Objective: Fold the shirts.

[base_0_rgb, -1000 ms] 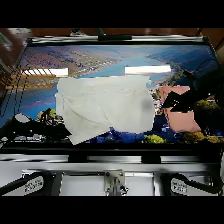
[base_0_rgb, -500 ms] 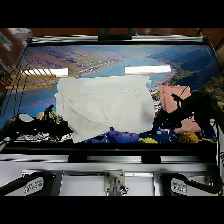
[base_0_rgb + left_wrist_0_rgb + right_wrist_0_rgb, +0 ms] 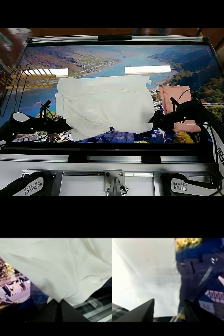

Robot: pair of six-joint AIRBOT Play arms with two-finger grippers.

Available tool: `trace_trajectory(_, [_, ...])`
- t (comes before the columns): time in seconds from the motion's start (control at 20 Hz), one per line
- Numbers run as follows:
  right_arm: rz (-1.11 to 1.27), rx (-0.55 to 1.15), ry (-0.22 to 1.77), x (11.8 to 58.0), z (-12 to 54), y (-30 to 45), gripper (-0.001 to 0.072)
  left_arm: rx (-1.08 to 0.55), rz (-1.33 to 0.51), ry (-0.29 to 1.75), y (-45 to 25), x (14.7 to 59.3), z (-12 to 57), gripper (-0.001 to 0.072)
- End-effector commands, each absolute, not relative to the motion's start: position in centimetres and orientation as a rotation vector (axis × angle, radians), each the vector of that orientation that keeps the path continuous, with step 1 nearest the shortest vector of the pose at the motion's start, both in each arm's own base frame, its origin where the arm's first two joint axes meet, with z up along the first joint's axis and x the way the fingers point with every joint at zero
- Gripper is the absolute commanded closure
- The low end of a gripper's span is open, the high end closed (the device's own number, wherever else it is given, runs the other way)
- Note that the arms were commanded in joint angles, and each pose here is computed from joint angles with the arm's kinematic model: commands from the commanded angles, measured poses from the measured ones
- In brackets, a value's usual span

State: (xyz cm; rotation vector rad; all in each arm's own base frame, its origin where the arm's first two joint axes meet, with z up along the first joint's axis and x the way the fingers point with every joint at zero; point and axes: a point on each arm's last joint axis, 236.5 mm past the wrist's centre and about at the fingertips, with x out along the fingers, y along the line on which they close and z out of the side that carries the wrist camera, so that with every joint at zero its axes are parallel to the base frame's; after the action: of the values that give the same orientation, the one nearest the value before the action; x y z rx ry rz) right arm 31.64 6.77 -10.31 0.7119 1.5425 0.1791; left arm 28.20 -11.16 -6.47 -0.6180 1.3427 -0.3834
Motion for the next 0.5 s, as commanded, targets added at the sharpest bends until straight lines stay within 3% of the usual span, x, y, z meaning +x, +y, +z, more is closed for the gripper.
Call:
trace_trajectory(0.0, [0.183,0.747,1.519,32.4,-10.7,7.2,0.0236,-0.611,-0.388,1.320,-11.1,28.8,-5.8,0.0678])
trace_trajectory(0.05, [0.185,0.748,1.521,32.3,-10.7,7.2,0.0260,-0.607,-0.389,1.313,-11.1,29.1,-5.6,0.0678])
trace_trajectory(0.1, [0.187,0.754,1.523,32.3,-10.6,7.3,0.0397,-0.603,-0.392,1.303,-11.0,29.4,-5.3,0.0678])
trace_trajectory(0.25, [0.236,0.750,1.493,32.9,-10.1,8.5,0.0663,-0.591,-0.402,1.276,-11.0,30.4,-4.2,0.0678])
trace_trajectory(0.45, [0.320,0.633,1.380,36.3,-7.4,9.6,0.0670,-0.533,-0.416,1.263,-10.3,31.2,-2.9,0.0678])
